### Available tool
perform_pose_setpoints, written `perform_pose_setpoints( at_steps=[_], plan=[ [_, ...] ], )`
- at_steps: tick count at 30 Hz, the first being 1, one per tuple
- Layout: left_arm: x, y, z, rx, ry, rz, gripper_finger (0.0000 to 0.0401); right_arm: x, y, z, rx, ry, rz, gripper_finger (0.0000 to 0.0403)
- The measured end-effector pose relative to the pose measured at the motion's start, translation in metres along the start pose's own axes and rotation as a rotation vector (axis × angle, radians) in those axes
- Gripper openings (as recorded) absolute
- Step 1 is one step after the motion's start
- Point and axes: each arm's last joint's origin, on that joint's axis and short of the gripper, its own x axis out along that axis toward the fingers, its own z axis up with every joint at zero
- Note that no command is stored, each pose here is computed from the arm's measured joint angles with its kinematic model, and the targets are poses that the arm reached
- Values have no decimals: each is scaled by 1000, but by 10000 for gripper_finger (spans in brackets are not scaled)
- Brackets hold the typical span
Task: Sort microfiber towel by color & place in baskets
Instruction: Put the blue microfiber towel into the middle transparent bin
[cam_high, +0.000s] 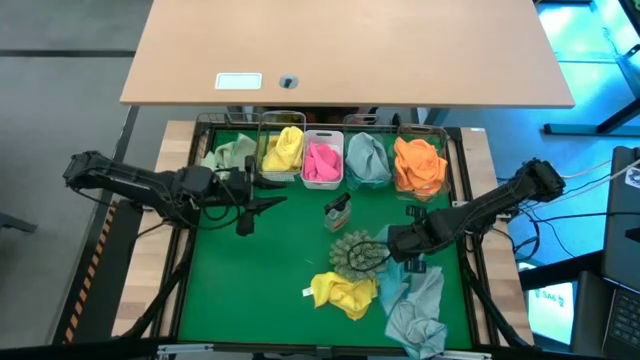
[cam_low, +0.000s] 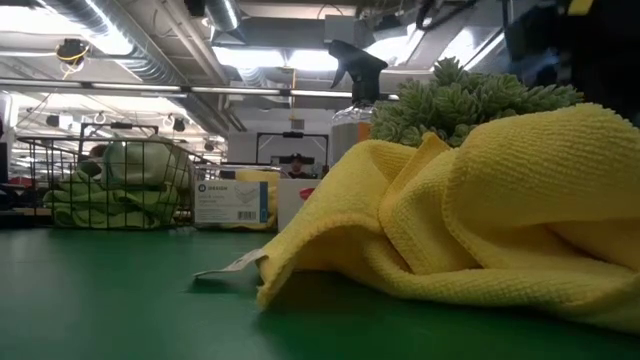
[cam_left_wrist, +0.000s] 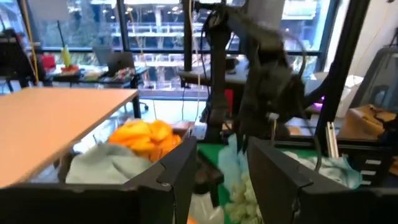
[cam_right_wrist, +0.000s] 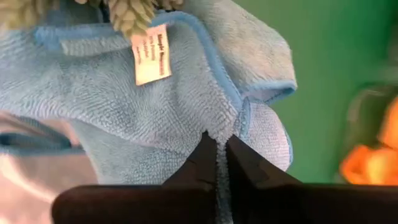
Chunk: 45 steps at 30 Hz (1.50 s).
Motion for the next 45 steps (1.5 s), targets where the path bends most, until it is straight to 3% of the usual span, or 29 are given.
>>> perform_pose_setpoints(
  at_steps=[5, 10, 18, 24, 29, 35, 45],
  plan=[
    [0, 6, -27, -26, 7, 23, 137, -38, -8, -1, -6, -71, -14, 8],
    [-2, 8, -47, -24, 15, 30, 137, -81, -20, -7, -10, -238, -20, 18],
    [-6, 10, -64, -44, -17, 28, 137, -141, -62, -16, 96, -537, -100, 12],
    [-8, 11, -77, -37, 11, 32, 137, -166, -92, -12, 154, -727, -179, 14],
    [-8, 11, -79, -43, 11, 35, 137, -169, -118, 2, 132, -788, -299, 13],
    [-8, 11, -76, -50, -16, 34, 137, -157, -160, 15, 200, -697, -417, 14],
    [-8, 11, -76, -51, -17, 33, 137, -111, -231, 45, 290, -545, -327, 15]
  ],
)
